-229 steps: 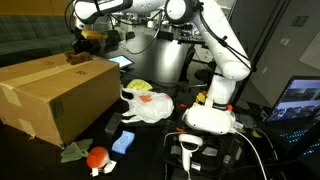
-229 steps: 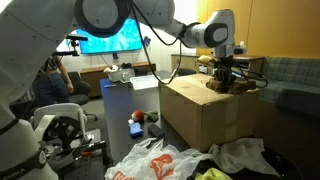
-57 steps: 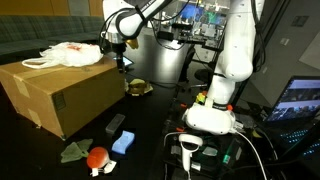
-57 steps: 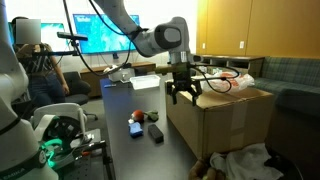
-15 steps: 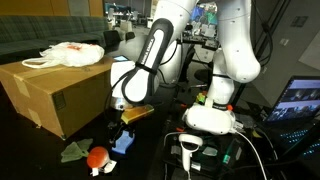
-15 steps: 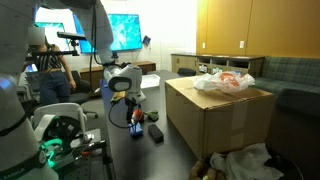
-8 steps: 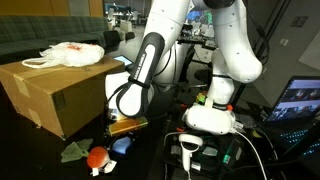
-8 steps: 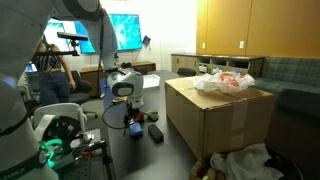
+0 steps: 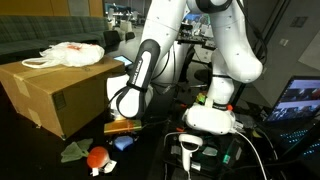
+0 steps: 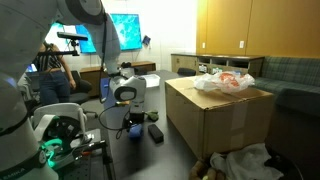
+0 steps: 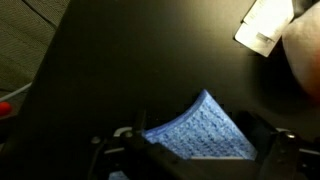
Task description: Put the objects on top of the box on to the table and the objects on the table on to the top of the box
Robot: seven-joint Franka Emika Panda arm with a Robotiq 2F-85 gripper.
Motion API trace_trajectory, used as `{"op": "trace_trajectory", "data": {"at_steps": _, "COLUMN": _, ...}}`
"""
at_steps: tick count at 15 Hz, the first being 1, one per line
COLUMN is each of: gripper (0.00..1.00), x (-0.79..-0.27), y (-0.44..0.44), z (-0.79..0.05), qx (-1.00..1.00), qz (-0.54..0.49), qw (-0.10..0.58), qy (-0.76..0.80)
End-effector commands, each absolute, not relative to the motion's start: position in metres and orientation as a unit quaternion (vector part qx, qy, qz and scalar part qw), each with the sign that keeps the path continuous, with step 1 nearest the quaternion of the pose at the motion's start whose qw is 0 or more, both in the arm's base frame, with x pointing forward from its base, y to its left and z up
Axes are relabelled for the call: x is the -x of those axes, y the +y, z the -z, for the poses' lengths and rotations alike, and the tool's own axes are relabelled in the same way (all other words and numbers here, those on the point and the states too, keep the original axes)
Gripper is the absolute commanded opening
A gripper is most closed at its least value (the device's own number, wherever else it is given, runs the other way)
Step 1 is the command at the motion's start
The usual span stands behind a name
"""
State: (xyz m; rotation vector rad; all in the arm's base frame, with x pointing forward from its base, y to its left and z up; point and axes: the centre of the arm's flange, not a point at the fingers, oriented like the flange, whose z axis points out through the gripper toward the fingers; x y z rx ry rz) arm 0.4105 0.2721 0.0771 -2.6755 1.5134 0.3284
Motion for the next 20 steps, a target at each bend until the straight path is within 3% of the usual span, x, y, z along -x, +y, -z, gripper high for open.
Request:
{"op": "trace_trajectory", "data": {"at_steps": 1, "gripper": 1.0, "x": -0.425, "y": 0.261, "z": -0.081, "qx": 0.85, "qz": -0.088, "qw": 0.023, "qy": 0.519}}
{"op": "trace_trajectory", "data": {"at_steps": 8, "gripper": 0.98, "x": -0.454, "y": 0.228, "z": -0.076, "qx": 0.844, "qz": -0.082, "qw": 0.03, "qy": 0.529}}
{"op": "trace_trajectory", "data": {"at_steps": 10, "gripper": 0.73, "x": -0.461, "y": 0.218, "z": -0.073, "qx": 0.84, "qz": -0.083, "qw": 0.032, "qy": 0.535}}
{"op": "trace_trajectory", "data": {"at_steps": 11, "gripper": 0.7, "x": -0.463, "y": 0.214, "z": -0.072, "qx": 0.839, "qz": -0.084, "qw": 0.031, "qy": 0.537}}
{"op": "trace_trajectory", "data": {"at_steps": 14, "gripper": 0.44, "x": -0.471, "y": 0.208, "z": -0.073, "qx": 0.835, "qz": -0.086, "qw": 0.037, "qy": 0.542}}
{"op": "trace_trajectory", "data": {"at_steps": 18, "gripper": 0.21, "x": -0.475, "y": 0.2, "z": -0.074, "qx": 0.832, "qz": -0.091, "qw": 0.038, "qy": 0.547}}
{"op": "trace_trajectory", "data": {"at_steps": 20, "gripper": 0.19, "x": -0.475, "y": 0.197, "z": -0.075, "qx": 0.83, "qz": -0.092, "qw": 0.036, "qy": 0.549}}
